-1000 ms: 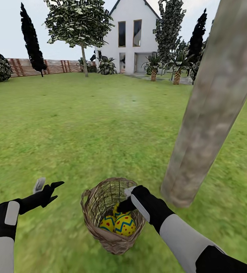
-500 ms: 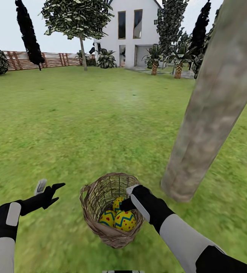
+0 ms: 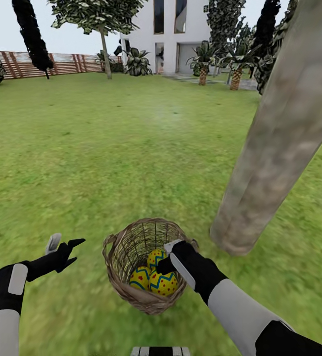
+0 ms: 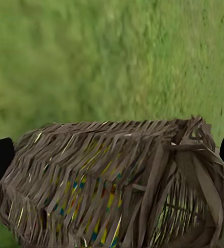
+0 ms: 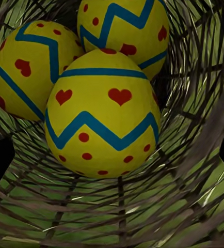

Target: Take the three Easter eggs out of the wicker basket on the lawn in the garden, then place them on the lawn next to a single tree (choose any tree) so that all three eggs are next to the same tree and none are left in the basket.

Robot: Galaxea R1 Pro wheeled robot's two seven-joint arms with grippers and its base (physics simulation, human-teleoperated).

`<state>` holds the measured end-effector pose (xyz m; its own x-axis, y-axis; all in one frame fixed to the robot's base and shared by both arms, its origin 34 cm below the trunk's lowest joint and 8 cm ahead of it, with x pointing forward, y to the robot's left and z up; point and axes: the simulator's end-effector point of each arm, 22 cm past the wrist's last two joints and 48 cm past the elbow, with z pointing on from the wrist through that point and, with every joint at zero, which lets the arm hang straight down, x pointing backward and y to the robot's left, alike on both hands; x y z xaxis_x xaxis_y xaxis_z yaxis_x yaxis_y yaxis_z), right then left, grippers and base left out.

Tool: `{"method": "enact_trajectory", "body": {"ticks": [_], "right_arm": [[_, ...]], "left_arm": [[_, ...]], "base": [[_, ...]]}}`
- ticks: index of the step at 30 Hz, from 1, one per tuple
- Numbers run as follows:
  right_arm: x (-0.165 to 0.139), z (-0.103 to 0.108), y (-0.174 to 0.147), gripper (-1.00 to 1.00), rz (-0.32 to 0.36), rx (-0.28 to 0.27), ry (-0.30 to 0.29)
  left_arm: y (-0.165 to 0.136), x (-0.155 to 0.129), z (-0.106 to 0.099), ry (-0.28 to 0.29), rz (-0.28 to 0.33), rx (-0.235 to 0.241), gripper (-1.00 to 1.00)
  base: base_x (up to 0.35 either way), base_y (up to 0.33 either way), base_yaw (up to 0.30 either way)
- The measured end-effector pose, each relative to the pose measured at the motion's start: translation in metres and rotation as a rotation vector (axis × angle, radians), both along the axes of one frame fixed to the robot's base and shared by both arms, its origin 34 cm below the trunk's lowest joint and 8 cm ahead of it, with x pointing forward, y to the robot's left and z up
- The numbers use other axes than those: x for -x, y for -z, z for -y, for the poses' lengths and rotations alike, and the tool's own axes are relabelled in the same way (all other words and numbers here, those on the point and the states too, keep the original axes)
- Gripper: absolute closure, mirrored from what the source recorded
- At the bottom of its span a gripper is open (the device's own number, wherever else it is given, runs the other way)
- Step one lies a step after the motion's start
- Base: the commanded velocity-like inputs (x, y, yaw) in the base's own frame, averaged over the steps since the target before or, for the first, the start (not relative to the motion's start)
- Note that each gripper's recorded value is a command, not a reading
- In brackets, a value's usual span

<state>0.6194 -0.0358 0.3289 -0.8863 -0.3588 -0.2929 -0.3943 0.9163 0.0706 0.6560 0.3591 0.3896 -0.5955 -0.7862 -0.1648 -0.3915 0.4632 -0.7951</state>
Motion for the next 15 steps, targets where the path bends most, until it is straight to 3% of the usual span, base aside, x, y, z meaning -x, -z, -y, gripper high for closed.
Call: {"method": "enact_trajectory", "body": {"ticks": [12,15], "right_arm": [[-0.003,-0.009,0.002,-1.0,0.003,-0.028,-0.007],[-0.004,-0.01,0.0,-1.0,0.006,-0.031,-0.008]], "left_arm": [[0.014,0.003,0.0,-0.001,-0.022,0.001,-1.0],[0.014,0.003,0.0,0.0,-0.024,0.001,-1.0]], "base": [[0.001,0.0,0.0],[0.159,0.0,0.0]]}}
